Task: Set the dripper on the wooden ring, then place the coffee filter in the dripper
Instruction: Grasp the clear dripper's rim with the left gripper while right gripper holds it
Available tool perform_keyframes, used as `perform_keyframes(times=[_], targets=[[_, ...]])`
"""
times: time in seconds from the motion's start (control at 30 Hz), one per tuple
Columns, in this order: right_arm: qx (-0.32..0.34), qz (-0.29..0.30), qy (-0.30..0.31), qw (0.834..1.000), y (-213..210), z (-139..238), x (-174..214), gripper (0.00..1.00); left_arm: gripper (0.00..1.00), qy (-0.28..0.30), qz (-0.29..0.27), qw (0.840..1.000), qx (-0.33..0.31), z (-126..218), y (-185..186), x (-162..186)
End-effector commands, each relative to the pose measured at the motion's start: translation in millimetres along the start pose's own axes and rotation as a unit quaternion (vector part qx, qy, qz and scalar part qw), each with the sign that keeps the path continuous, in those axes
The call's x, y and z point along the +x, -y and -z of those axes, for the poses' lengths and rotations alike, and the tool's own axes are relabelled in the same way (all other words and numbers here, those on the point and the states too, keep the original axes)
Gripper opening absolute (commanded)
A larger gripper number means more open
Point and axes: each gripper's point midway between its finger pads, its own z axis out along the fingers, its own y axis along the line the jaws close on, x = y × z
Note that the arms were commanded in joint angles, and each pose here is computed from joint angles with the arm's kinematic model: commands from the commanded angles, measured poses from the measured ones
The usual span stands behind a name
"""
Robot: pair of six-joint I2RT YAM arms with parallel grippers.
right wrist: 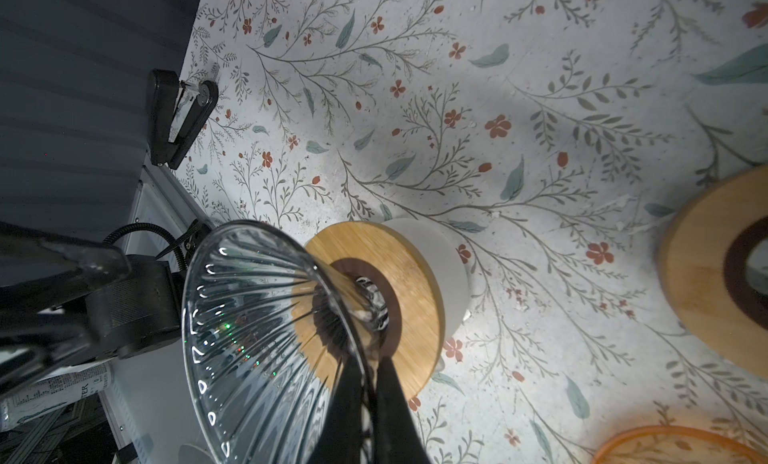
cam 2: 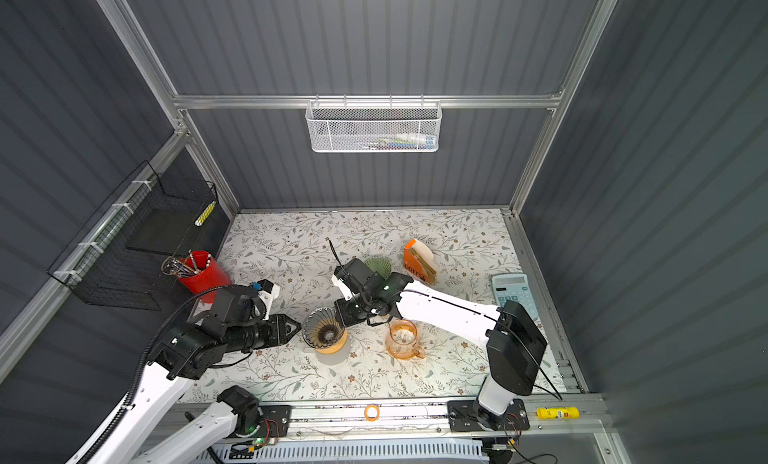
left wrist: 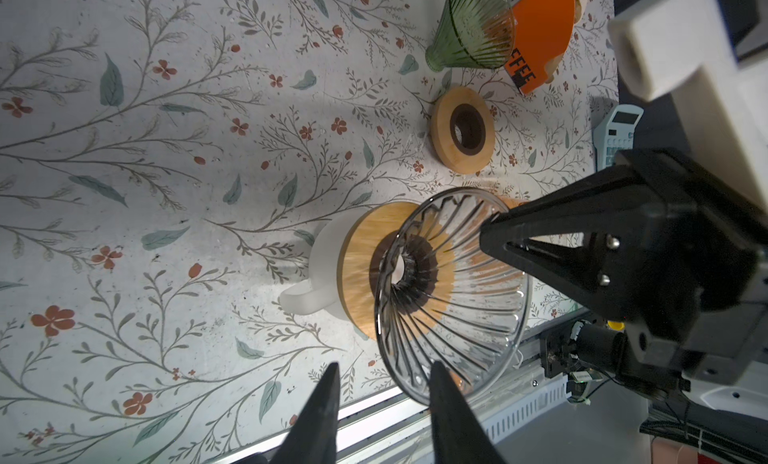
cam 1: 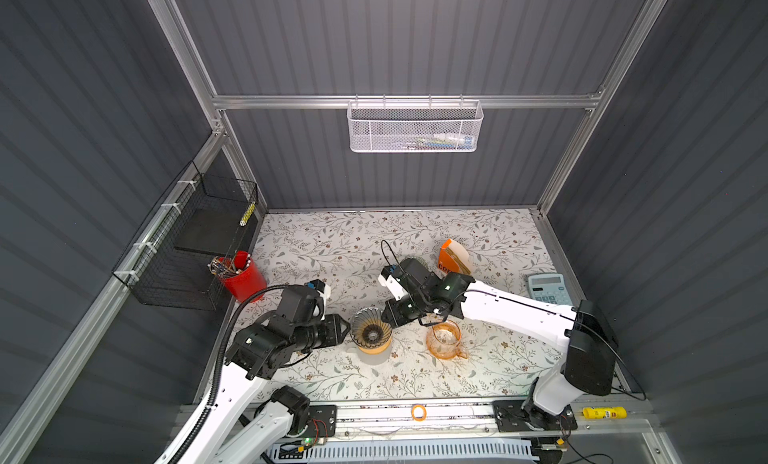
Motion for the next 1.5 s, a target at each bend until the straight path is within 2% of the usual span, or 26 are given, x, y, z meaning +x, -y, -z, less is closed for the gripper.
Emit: perform_keyframes(times=[0.0, 0.13, 0.23, 0.53, 0.93, 1.47], targets=[[0.001, -0.004, -0.006, 1.000, 2, -9, 4, 0.00, 0.37, -0.031, -0.009, 0.999, 0.008, -8, 0, 11], [0.003, -0.005, -0.006, 1.000, 3, -9, 4, 0.00, 0.36, -0.035, -0.005, 0.999, 0.005, -13, -3, 14], [0.003, -0.006, -0.008, 1.000, 4, -10, 5, 0.00, 0.30, -0.034, -0.001, 0.999, -0.005, -16, -8, 14], [0.007, -0.007, -0.011, 1.000, 6, -12, 7, 0.00, 0.22, -0.022, 0.009, 1.000, -0.006, -26, -10, 10], [0.015, -0.009, -0.024, 1.000, 11, -18, 11, 0.00, 0.08, -0.033, 0.012, 0.999, -0.008, -35, -14, 14], [0.034, -0.016, -0.040, 0.998, 20, -24, 17, 0.00, 0.04, -0.061, 0.030, 0.997, -0.026, -46, -25, 27]])
